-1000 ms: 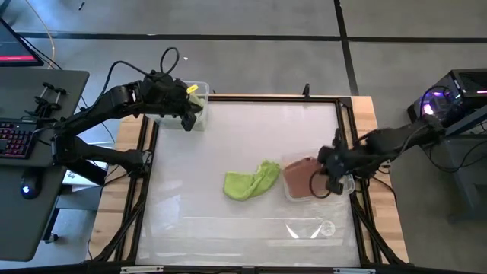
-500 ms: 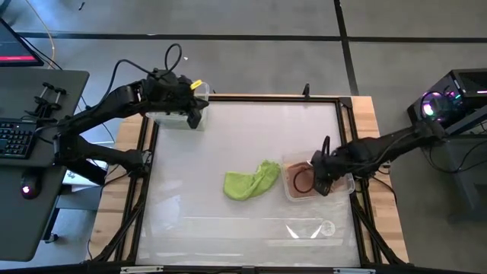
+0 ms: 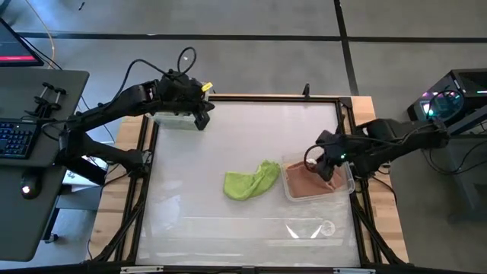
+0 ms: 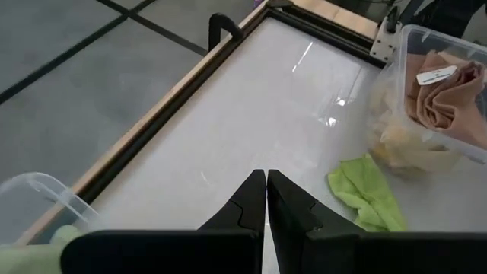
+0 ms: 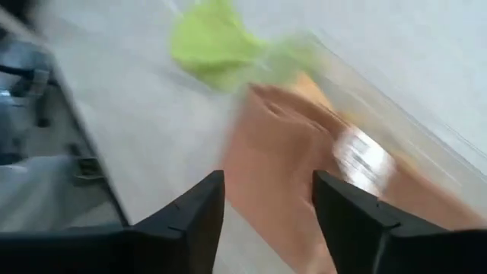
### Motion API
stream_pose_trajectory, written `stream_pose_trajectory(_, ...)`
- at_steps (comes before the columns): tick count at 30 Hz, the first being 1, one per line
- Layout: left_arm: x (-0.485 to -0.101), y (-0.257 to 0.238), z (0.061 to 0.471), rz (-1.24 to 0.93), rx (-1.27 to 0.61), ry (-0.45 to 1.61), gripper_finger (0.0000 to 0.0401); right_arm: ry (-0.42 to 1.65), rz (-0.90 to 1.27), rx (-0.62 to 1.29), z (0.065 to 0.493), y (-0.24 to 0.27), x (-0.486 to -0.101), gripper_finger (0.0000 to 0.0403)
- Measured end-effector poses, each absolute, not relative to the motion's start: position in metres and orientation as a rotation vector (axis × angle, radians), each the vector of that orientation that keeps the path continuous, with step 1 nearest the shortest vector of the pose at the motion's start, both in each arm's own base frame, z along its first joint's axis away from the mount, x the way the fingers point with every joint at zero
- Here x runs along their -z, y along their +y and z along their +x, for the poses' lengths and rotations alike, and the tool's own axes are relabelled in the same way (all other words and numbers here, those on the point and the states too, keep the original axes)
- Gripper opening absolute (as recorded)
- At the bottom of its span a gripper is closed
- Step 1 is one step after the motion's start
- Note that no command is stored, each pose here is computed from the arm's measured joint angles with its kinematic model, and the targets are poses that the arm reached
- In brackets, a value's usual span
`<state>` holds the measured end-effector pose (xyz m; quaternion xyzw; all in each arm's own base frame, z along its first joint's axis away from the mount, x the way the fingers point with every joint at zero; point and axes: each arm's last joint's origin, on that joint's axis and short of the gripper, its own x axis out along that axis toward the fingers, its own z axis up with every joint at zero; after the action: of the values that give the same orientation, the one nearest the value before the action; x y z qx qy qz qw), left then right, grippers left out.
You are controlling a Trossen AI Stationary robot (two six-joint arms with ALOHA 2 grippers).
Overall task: Sort towels by color in basket
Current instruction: Put the brown towel into the right transparent bin
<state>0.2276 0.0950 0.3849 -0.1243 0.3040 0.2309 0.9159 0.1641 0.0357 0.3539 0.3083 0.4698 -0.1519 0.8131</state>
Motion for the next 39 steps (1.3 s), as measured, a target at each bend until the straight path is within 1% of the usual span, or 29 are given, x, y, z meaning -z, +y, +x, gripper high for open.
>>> stream_pose_trajectory(2, -0.382, 0.095, 0.231, -0.264, -0.462, 0.637, 0.0003, 0.962, 0.653, 0.276, 0.172, 0.038, -0.348, 0.0176)
stream_pose_trajectory(5, -0.377, 0.094, 0.237, -0.265, -0.446, 0.660, 0.0003, 0.982, 0.667, 0.270, 0.180, 0.041, -0.324, 0.0136)
stream_pose_trajectory(10, -0.371, 0.088, 0.247, -0.257, -0.411, 0.693, 0.0003, 1.078, 0.737, 0.399, 0.179, 0.040, -0.262, 0.0065)
stream_pose_trajectory(14, -0.366, 0.081, 0.255, -0.247, -0.379, 0.718, 0.0003, 1.110, 0.806, 0.480, 0.174, 0.039, -0.220, 0.0021)
stream_pose_trajectory(17, -0.361, 0.077, 0.261, -0.234, -0.358, 0.741, 0.0003, 1.109, 0.837, 0.520, 0.170, 0.038, -0.198, 0.0004)
stream_pose_trajectory(21, -0.355, 0.072, 0.268, -0.216, -0.331, 0.775, 0.0003, 1.091, 0.848, 0.560, 0.166, 0.036, -0.183, 0.0010)
stream_pose_trajectory(24, -0.349, 0.068, 0.272, -0.213, -0.318, 0.813, 0.0003, 1.071, 0.845, 0.571, 0.167, 0.036, -0.184, 0.0019)
stream_pose_trajectory(27, -0.342, 0.065, 0.276, -0.209, -0.305, 0.857, 0.0003, 1.075, 0.850, 0.571, 0.170, 0.035, -0.196, 0.0032)
stream_pose_trajectory(31, -0.332, 0.059, 0.284, -0.202, -0.285, 0.915, 0.0003, 1.073, 0.838, 0.545, 0.174, 0.036, -0.227, 0.0052)
stream_pose_trajectory(34, -0.321, 0.052, 0.294, -0.183, -0.255, 0.958, 0.0003, 1.063, 0.839, 0.539, 0.175, 0.036, -0.253, 0.0059)
stream_pose_trajectory(37, -0.302, 0.044, 0.307, -0.162, -0.219, 0.988, 0.0003, 1.004, 0.813, 0.534, 0.177, 0.035, -0.279, 0.0059)
stream_pose_trajectory(39, -0.282, 0.038, 0.319, -0.151, -0.196, 0.973, 0.0003, 0.916, 0.760, 0.537, 0.180, 0.034, -0.295, 0.0059)
